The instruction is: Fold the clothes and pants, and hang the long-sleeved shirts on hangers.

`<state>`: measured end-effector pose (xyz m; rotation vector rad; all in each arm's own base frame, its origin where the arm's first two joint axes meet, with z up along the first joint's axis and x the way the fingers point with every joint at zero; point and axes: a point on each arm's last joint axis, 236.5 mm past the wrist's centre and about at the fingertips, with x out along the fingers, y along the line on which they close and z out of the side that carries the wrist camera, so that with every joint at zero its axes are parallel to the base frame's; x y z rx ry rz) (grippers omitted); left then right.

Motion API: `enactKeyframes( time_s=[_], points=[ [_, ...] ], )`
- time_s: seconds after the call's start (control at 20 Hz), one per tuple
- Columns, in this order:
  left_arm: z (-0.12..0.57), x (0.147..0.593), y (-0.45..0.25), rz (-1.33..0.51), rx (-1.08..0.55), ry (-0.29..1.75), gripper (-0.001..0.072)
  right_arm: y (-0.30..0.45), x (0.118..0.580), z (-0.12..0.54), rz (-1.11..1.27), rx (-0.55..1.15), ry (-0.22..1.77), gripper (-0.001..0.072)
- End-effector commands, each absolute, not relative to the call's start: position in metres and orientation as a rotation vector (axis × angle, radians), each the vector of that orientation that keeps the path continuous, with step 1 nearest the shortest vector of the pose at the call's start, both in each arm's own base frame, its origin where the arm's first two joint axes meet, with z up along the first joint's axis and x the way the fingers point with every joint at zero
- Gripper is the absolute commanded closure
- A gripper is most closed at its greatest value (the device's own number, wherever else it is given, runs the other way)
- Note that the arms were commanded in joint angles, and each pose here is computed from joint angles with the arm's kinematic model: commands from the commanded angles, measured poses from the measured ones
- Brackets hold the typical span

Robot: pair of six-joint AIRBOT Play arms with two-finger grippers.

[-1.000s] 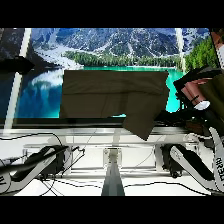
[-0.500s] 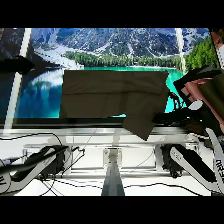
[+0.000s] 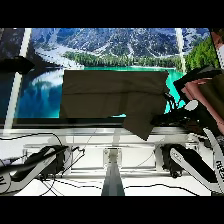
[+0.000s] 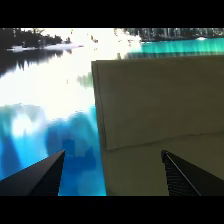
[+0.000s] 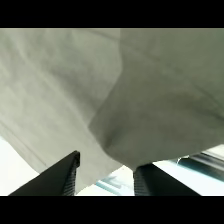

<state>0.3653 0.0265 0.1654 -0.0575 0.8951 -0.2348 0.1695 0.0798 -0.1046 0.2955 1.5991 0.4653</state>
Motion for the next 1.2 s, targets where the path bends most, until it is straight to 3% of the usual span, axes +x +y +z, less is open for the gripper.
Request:
enactKeyframes(
  time_s=[0.0, 0.15, 0.3, 0.35, 0.45, 0.55, 0.8, 1.05, 1.1, 1.15],
  points=[
    [0.166, 0.365, 0.027, -0.233, -0.057, 0.895, 0.0024, 0.083, 0.163, -0.102, 0.486, 0.301, 1.625, 0.0392],
    [0.166, 0.365, 0.027, -0.233, -0.056, 0.895, 0.0024, 0.082, 0.164, -0.103, 0.482, 0.300, 1.619, 0.0415],
    [0.165, 0.365, 0.029, -0.225, -0.049, 0.899, 0.0026, 0.082, 0.173, -0.104, 0.466, 0.306, 1.584, 0.0621],
    [0.163, 0.365, 0.034, -0.207, -0.044, 0.904, 0.0091, 0.085, 0.175, -0.103, 0.468, 0.321, 1.576, 0.0700],
    [0.156, 0.360, 0.051, -0.132, -0.023, 0.943, 0.0433, 0.089, 0.177, -0.100, 0.474, 0.345, 1.565, 0.0701],
    [0.143, 0.354, 0.068, -0.075, 0.019, 0.992, 0.0686, 0.091, 0.179, -0.099, 0.475, 0.355, 1.560, 0.0701],
    [0.061, 0.319, 0.079, -0.059, -0.066, 1.200, 0.0699, 0.093, 0.180, -0.098, 0.476, 0.368, 1.552, 0.0701],
    [-0.014, 0.273, 0.036, -0.205, -0.476, 1.284, 0.0697, 0.096, 0.183, -0.096, 0.481, 0.391, 1.542, 0.0701],
    [-0.025, 0.264, 0.033, -0.203, -0.513, 1.310, 0.0635, 0.096, 0.183, -0.096, 0.480, 0.390, 1.541, 0.0701],
    [-0.039, 0.251, 0.031, -0.200, -0.518, 1.362, 0.0389, 0.096, 0.183, -0.096, 0.479, 0.390, 1.540, 0.0700]
  ],
)
